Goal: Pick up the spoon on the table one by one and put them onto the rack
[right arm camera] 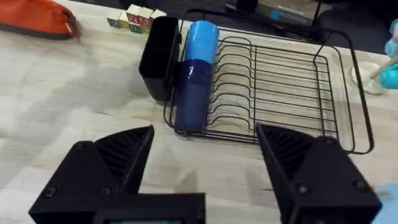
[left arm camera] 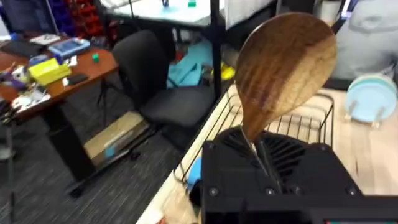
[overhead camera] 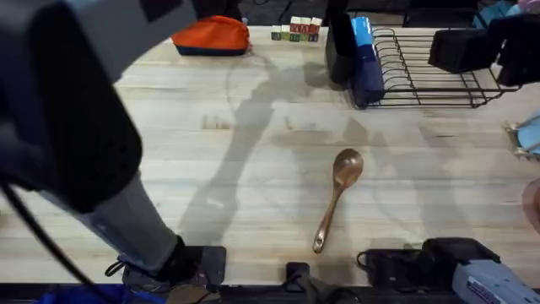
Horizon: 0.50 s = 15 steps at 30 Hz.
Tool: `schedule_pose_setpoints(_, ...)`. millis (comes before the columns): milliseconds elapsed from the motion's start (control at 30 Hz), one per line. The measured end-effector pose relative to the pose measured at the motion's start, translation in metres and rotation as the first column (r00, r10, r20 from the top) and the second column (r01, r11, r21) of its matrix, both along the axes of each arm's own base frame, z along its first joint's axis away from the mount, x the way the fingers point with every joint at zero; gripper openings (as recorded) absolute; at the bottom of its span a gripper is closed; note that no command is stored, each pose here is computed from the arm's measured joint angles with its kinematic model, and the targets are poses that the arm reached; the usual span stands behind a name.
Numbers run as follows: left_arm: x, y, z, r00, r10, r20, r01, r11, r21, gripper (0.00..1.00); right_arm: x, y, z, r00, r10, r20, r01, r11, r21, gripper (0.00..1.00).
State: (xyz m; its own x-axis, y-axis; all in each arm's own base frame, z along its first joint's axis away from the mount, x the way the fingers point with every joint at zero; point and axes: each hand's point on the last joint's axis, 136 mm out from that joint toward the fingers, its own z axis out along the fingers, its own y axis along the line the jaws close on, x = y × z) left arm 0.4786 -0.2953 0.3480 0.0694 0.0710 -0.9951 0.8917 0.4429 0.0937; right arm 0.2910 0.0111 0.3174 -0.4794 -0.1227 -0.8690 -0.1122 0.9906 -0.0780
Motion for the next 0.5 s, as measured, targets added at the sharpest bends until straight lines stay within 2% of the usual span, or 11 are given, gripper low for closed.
schedule_pose_setpoints(300, 0.004, -0.031, -0.016, 0.996, -0.048, -0.072, 0.042, 0.995, -0.093, 0.043, 0.000, 0.000, 0.000, 1.000, 0.007, 0.001, -0.007, 1.000, -0.013, 0.997)
schedule_pose_setpoints(433, 0.010, -0.040, -0.023, 0.994, -0.066, -0.083, 0.054, 0.987, -0.149, 0.043, 0.000, 0.000, 0.000, 1.000, 0.008, 0.001, -0.008, 1.000, -0.014, 0.997)
schedule_pose_setpoints(467, 0.015, -0.044, -0.031, 0.992, -0.076, -0.101, 0.057, 0.982, -0.182, 0.043, 0.000, 0.000, 0.000, 1.000, 0.009, 0.001, -0.009, 1.000, -0.016, 0.997)
schedule_pose_setpoints(500, 0.017, -0.045, -0.035, 0.991, -0.079, -0.110, 0.057, 0.980, -0.188, 0.043, 0.000, 0.000, 0.000, 1.000, 0.009, 0.001, -0.009, 1.000, -0.016, 0.997)
